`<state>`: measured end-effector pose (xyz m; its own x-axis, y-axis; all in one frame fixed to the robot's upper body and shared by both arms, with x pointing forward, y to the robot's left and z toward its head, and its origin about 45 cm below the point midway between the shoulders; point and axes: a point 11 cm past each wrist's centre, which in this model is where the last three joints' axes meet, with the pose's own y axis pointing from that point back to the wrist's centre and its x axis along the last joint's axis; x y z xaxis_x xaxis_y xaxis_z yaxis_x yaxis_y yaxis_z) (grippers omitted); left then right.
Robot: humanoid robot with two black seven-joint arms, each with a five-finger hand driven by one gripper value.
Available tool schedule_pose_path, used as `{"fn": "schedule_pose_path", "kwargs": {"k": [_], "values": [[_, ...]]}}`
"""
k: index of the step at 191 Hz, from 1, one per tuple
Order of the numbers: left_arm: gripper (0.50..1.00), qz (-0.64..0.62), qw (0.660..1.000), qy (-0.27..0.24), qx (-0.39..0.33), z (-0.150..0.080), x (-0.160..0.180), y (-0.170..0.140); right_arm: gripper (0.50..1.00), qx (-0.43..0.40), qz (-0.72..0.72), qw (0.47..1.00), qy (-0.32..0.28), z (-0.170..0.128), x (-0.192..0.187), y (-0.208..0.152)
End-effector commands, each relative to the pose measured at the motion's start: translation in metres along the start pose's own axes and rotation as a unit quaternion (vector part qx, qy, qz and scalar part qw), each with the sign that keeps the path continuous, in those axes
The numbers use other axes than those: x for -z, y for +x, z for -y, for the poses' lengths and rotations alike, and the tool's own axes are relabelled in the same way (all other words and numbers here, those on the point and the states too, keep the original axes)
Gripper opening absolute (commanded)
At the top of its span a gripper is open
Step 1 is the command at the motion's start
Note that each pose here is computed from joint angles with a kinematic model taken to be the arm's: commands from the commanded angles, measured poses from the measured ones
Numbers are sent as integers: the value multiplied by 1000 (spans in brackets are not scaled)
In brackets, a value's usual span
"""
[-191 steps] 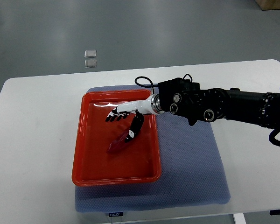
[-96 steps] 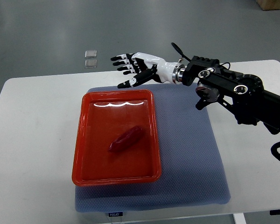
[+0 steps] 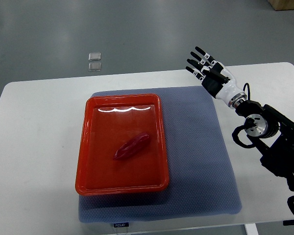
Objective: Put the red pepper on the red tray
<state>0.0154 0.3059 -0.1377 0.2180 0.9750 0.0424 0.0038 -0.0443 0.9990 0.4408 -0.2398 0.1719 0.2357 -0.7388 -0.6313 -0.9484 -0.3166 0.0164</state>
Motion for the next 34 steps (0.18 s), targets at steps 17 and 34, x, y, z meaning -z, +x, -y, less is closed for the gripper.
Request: {"fn": "schedule_pose_path", "kwargs": {"k": [17, 34], "values": [[1000, 0, 1000, 0, 0, 0, 0, 0, 913, -11, 87, 996, 14, -9, -16, 10], [1000, 0, 1000, 0, 0, 0, 0, 0, 917, 1, 101, 995, 17, -12, -18, 9]]}}
